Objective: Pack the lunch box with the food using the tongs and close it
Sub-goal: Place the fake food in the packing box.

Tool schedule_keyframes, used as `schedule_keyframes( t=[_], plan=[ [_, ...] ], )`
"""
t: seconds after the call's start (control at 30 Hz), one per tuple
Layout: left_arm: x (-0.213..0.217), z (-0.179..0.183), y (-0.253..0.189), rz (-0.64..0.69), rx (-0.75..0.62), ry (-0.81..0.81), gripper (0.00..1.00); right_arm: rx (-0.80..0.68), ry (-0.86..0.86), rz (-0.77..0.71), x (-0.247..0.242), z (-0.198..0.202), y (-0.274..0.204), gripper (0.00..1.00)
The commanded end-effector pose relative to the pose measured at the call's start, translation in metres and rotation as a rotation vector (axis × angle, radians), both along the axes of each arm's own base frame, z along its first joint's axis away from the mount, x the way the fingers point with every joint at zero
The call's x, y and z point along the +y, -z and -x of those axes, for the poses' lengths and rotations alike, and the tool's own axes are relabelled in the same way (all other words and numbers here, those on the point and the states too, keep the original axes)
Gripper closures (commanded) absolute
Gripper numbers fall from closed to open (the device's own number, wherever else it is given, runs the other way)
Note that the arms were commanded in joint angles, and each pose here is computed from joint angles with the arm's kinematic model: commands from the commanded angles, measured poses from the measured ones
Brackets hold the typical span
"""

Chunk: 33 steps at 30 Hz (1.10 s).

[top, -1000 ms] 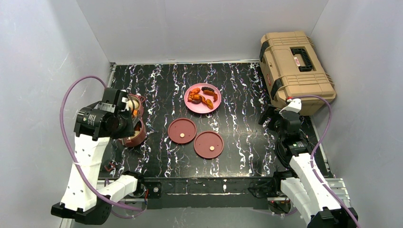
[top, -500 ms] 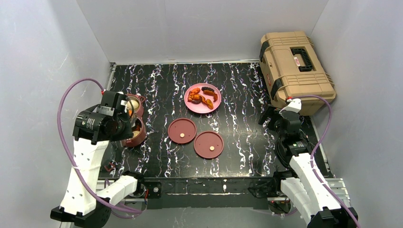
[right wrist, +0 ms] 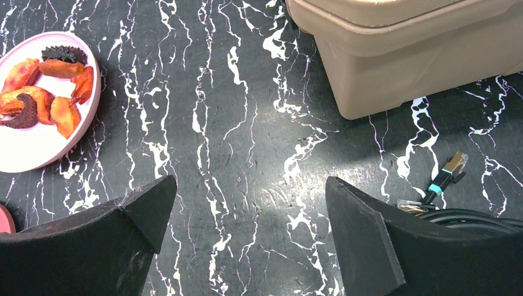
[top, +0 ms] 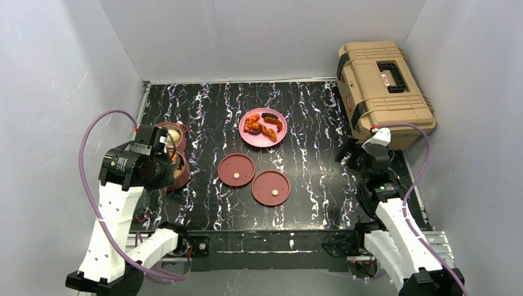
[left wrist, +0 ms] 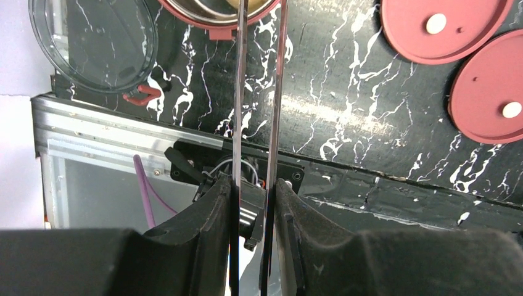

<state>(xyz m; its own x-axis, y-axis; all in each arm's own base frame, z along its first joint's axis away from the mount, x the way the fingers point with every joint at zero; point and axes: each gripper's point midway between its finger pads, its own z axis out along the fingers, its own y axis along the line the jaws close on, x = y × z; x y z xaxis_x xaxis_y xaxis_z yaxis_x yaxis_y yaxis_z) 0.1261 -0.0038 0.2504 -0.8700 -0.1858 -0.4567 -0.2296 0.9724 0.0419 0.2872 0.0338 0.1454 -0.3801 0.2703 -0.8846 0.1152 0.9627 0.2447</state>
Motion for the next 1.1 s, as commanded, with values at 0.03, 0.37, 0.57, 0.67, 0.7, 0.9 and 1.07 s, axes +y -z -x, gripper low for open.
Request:
schedule_keyframes(
  t=[0.03,0.37,0.57,0.67,0.7,0.9,1.07],
  plan=[
    [0.011,0.032,0.018,-0.048,0.149,-0.031,1.00,-0.041,0.004,-0.014,0.001,-0.006,-0.009,0.00],
    [0.008,0.029,0.028,-0.036,0.160,-0.033,0.94,-0.037,-0.002,-0.017,0.002,-0.007,-0.007,0.00],
    [0.009,0.027,0.026,-0.041,0.154,-0.031,0.79,-0.036,0.000,-0.016,0.002,-0.006,-0.006,0.00],
    [0.009,0.027,0.025,-0.044,0.150,-0.031,0.74,-0.036,-0.002,-0.017,0.002,-0.007,-0.006,0.00],
    [0.010,0.028,0.024,-0.044,0.151,-0.031,0.73,-0.035,-0.001,-0.016,0.002,-0.007,-0.006,0.00],
    [0.010,0.028,0.023,-0.043,0.147,-0.031,0.67,-0.034,-0.003,-0.017,0.003,-0.007,-0.006,0.00],
    [0.010,0.028,0.020,-0.042,0.140,-0.030,0.66,-0.033,-0.003,-0.017,0.003,-0.007,-0.005,0.00]
  ],
)
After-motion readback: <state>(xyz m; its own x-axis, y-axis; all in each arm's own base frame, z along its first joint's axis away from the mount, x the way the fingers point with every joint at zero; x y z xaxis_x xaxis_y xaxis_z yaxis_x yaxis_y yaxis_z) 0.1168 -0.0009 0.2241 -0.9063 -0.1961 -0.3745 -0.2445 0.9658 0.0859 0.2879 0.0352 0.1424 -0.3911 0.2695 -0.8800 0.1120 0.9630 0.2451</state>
